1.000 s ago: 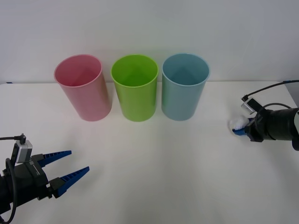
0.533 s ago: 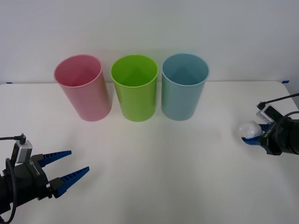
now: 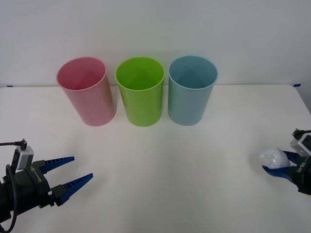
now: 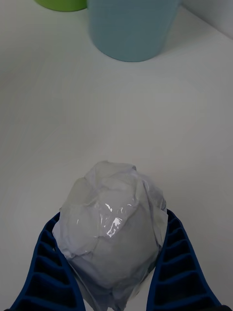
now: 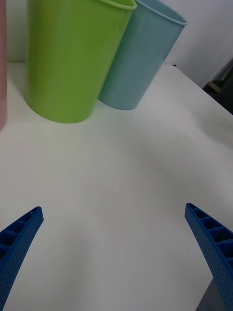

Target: Put cans in the blue bin and PET bottles in the pink bin and trash in the green bin.

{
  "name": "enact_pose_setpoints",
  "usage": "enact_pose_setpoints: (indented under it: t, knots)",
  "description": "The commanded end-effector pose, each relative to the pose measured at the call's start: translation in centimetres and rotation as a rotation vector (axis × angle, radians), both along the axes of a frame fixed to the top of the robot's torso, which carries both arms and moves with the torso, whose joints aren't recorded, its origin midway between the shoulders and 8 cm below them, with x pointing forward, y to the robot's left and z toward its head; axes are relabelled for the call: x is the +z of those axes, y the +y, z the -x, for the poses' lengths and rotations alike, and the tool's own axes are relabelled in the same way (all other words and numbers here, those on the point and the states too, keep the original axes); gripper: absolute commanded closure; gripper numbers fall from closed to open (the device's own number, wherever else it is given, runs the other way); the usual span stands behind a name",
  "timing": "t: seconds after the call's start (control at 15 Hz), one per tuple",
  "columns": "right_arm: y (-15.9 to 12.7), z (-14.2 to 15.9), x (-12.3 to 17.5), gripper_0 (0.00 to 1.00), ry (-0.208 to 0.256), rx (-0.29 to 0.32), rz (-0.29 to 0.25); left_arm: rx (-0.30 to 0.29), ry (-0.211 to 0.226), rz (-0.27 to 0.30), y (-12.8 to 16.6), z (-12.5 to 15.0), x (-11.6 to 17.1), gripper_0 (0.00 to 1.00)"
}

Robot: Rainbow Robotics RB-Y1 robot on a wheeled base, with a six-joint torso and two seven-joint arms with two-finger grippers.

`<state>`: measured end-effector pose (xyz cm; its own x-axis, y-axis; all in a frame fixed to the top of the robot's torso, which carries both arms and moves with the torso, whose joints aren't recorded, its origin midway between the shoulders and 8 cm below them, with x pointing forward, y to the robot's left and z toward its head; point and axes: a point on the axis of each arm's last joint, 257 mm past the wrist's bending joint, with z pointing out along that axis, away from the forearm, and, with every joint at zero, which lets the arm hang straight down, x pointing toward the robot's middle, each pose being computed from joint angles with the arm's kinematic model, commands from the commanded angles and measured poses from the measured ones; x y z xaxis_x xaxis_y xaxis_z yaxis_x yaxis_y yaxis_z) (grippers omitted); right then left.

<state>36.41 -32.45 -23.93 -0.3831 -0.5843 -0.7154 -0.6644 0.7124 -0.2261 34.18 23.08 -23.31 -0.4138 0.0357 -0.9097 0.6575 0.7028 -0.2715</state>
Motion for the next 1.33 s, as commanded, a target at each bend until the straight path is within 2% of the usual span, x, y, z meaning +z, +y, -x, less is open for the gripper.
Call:
enact_pose_setpoints:
  t: [0.07, 0.27, 0.4, 0.53, 0.73, 0.87, 1.0, 1.2, 1.33]
  knots:
    - [0.4, 3.1, 1.2, 1.0, -0.004, 0.011, -0.044, 0.0, 0.0, 0.0, 0.0, 0.0, 0.0, 0.0]
    - [3.0, 5.2, 4.6, 1.0, -0.039, 0.074, -0.137, 0.0, 0.0, 0.0, 0.0, 0.0, 0.0, 0.0]
    - [4.9, 5.4, 7.6, 1.0, -0.09, 0.123, -0.202, 0.0, 0.0, 0.0, 0.0, 0.0, 0.0, 0.0]
    - [6.7, 4.6, 11.0, 1.0, -0.161, 0.17, -0.237, 0.0, 0.0, 0.0, 0.0, 0.0, 0.0, 0.0]
    - [9.3, 2.3, 15.3, 1.0, -0.228, 0.21, -0.31, 0.0, 0.0, 0.0, 0.0, 0.0, 0.0, 0.0]
    - [11.3, 0.4, 17.8, 1.0, -0.259, 0.234, -0.339, 0.0, 0.0, 0.0, 0.0, 0.0, 0.0, 0.0]
    - [14.1, -1.3, 19.9, 1.0, -0.258, 0.253, -0.374, 0.0, 0.0, 0.0, 0.0, 0.0, 0.0, 0.0]
    - [19.1, -4.4, 22.1, 1.0, -0.209, 0.264, -0.429, 0.0, 0.0, 0.0, 0.0, 0.0, 0.0, 0.0]
    - [21.6, -6.9, 22.9, 1.0, -0.195, 0.264, -0.443, 0.0, 0.0, 0.0, 0.0, 0.0, 0.0, 0.0]
